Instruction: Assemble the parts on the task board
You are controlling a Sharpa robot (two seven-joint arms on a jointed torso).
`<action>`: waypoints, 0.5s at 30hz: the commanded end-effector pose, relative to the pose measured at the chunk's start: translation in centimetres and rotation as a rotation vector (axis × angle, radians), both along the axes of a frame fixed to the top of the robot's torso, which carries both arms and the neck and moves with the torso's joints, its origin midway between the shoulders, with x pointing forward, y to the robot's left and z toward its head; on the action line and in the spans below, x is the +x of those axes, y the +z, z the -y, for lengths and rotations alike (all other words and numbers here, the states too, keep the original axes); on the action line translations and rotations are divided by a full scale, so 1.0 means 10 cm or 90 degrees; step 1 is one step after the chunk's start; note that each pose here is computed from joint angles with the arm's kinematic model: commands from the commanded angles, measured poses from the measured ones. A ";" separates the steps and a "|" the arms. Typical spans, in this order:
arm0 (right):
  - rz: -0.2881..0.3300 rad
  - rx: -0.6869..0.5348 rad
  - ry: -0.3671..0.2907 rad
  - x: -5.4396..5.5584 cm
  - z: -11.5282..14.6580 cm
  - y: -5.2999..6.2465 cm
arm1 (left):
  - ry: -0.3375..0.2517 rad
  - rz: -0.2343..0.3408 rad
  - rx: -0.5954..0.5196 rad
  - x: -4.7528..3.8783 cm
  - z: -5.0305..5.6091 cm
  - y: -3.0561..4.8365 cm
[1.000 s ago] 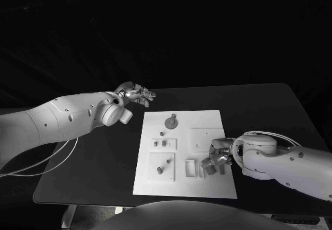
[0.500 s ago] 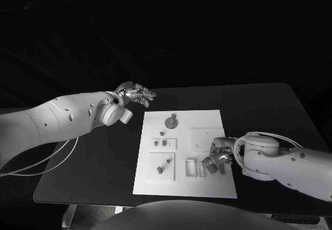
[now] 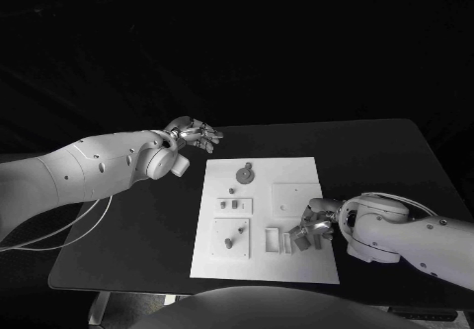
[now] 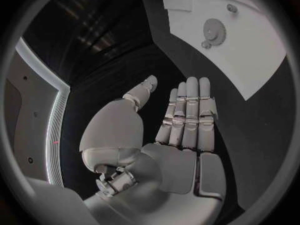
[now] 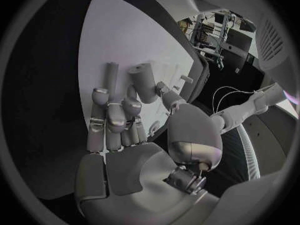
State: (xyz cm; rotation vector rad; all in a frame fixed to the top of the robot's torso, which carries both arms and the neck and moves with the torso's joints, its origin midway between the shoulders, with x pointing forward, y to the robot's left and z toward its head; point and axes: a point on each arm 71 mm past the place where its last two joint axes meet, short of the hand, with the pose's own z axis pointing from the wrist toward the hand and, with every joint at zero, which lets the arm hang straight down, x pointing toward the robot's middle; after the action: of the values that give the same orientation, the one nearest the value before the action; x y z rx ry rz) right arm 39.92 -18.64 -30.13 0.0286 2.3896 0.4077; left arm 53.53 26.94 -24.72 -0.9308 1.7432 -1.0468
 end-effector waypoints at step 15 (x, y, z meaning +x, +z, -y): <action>-0.047 0.100 -0.077 0.00 -0.15 0.11 | -0.006 0.000 -0.006 0.002 0.03 0.006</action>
State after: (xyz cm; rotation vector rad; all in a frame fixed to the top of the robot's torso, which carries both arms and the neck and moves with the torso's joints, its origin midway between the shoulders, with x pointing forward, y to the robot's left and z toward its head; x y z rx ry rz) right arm 40.10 -17.31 -28.86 0.1408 2.3755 0.4972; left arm 53.55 26.85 -24.73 -0.9307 1.7446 -1.0471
